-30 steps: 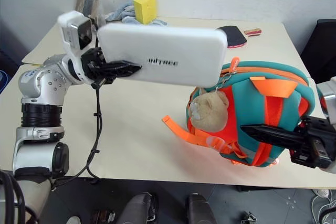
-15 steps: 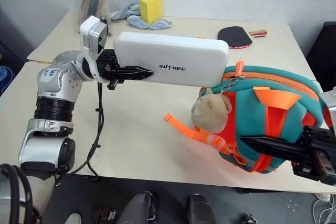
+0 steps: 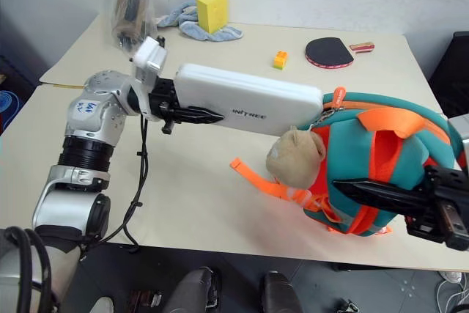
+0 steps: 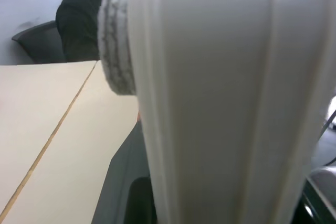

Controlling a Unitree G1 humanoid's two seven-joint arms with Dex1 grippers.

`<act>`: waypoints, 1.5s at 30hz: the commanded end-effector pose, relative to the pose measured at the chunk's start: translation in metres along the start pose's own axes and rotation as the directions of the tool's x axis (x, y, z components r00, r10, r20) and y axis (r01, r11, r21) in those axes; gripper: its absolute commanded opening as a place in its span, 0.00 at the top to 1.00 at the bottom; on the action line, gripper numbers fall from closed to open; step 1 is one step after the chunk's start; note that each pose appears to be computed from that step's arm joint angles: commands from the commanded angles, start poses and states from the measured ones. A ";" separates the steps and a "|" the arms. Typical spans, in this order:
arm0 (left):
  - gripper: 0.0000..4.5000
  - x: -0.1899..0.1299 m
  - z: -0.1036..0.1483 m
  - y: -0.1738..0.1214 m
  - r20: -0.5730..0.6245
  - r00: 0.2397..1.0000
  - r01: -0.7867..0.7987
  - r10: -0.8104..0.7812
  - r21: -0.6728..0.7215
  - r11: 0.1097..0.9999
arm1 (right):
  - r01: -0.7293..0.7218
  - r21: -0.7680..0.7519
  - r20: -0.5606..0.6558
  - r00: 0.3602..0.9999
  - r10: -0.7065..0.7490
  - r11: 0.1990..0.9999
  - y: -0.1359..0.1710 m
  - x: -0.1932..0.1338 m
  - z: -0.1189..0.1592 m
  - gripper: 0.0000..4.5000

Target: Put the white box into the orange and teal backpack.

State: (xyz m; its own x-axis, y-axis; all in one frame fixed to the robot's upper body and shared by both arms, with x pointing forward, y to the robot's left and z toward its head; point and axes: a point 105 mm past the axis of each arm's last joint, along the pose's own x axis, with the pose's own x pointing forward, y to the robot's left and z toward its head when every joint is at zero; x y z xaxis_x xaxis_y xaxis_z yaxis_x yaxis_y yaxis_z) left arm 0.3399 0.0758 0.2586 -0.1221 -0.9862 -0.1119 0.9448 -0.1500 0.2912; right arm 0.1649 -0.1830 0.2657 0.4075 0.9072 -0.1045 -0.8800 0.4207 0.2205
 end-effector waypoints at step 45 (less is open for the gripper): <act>0.00 0.047 0.038 0.007 0.066 0.997 -0.037 0.034 0.046 0.998 | 0.073 -0.039 0.090 0.993 -0.069 0.997 -0.012 0.017 -0.015 1.00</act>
State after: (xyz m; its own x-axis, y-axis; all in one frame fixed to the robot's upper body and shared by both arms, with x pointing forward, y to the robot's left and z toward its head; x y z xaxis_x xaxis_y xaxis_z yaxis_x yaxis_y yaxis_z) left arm 0.3234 0.0294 0.2880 -0.1609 -0.9869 -0.0120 0.9503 -0.1582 0.2681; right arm 0.1821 -0.1728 0.2357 0.4894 0.8698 -0.0623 -0.8432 0.4903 0.2204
